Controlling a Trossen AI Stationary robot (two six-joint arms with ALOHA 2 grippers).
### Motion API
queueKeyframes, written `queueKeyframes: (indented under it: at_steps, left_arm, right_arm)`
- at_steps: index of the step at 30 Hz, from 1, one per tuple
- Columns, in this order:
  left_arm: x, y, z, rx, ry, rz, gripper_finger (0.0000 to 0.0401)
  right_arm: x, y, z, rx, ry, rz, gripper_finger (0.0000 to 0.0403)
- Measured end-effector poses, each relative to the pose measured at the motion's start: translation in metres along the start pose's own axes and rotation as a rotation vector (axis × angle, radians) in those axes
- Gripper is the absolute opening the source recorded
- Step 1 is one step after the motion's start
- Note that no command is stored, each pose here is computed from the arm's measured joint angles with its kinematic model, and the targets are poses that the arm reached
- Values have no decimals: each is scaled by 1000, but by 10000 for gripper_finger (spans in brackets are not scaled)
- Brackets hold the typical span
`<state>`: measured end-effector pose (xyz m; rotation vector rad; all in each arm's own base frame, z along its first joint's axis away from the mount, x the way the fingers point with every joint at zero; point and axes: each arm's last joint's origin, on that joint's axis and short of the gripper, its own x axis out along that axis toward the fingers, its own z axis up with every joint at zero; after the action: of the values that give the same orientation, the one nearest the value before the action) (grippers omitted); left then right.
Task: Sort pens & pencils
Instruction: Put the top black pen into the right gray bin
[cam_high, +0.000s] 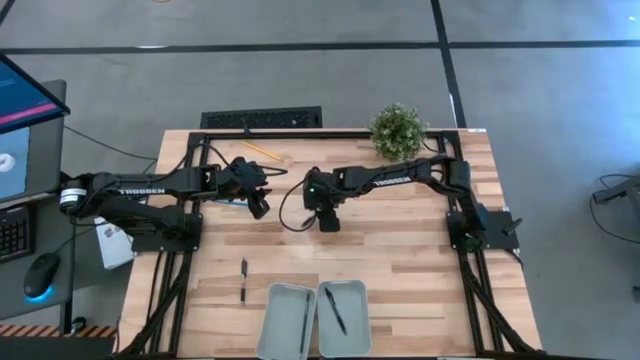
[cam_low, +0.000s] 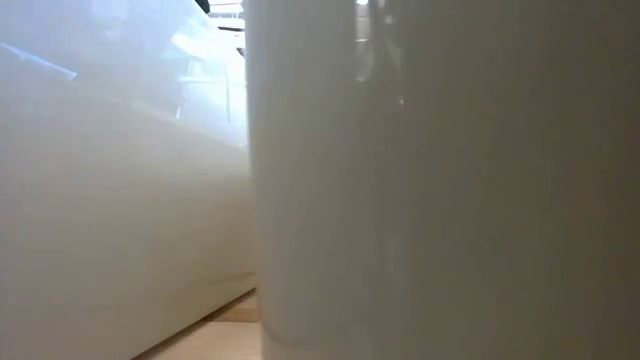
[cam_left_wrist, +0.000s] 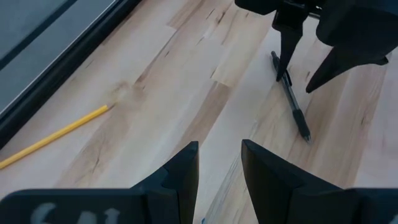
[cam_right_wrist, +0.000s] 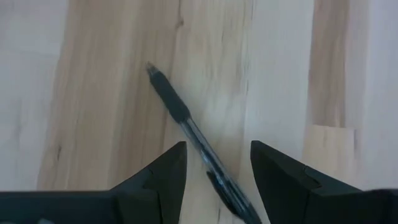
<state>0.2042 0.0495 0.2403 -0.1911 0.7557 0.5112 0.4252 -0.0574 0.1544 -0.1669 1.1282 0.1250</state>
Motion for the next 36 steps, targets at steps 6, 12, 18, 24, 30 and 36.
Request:
queueKeyframes:
  at_steps: [6,12,18,24,30,36]
  left_arm:
    - [0,0,0,0,0,0,112]
    - [0,0,0,2,0,-1,112]
    - [0,0,0,3,0,-1,112]
    - [0,0,0,4,0,-1,112]
    - [0,0,0,4,0,-1,112]
    - [0,0,0,4,0,-1,112]
  right_arm:
    - [13,4,-5,-4,50,22,201]
    - [20,4,-9,10,78,31,201]
    - [23,2,-11,17,83,44,190]
    - [23,3,-11,17,90,46,140]
    - [24,8,-11,5,100,55,86]
    - [24,9,-11,4,104,57,62]
